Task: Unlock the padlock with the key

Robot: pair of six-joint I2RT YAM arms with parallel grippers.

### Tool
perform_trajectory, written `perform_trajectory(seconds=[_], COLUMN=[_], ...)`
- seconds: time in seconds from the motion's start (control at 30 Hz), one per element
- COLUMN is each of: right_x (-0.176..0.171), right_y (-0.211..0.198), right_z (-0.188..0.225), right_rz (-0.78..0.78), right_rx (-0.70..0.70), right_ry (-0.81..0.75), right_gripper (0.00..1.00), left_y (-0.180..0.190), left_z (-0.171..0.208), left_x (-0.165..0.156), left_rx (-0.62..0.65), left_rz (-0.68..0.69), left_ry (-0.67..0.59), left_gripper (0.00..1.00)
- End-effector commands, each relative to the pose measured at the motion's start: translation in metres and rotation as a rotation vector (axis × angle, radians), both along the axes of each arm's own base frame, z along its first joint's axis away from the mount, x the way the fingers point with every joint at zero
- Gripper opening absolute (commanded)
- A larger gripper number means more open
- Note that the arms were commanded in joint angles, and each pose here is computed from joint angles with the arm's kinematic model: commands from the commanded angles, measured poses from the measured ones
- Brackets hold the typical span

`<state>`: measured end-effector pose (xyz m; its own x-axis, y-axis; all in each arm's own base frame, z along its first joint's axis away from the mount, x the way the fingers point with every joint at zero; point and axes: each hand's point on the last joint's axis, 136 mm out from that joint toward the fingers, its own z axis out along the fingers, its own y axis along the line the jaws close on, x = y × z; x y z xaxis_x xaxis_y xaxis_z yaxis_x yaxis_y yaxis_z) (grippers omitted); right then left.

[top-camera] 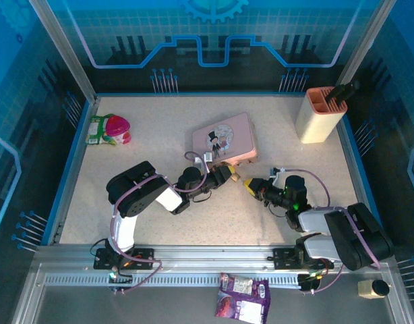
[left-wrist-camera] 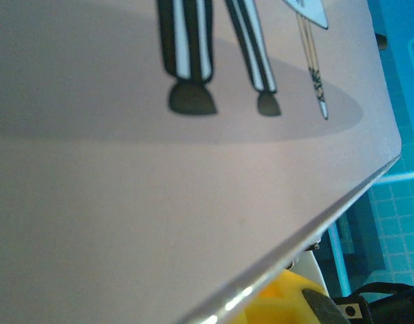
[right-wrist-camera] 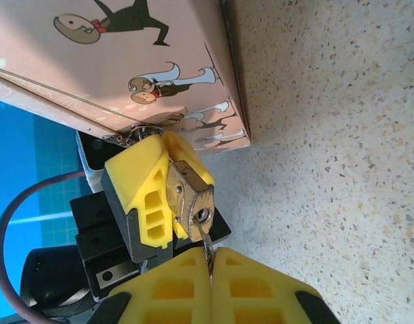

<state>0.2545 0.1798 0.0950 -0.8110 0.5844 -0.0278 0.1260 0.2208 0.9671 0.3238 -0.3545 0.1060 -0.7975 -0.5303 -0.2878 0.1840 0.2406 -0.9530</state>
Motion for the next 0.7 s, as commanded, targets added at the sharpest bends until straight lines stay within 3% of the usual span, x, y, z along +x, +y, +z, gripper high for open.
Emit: perform_trajectory(seconds=[0.0, 0.67], right_x=[0.002, -0.004], right_y=[0.006, -0.001], right_z=[0.012, -0.003], right_rz=[0.011, -0.032], right_rx=[0.009, -0.025], right_ry=[-0.034, 0.023], right_gripper=[0.00, 0.00], left_y=[-0.016, -0.014], left_z=[0.034, 0.035], left_x=[-0.019, -0.018], left_rx=[-0.078, -0.073], left_rz=[-0.090, -0.067], left_ry=[-0.066, -0.073], left_gripper=[0.00, 0.00])
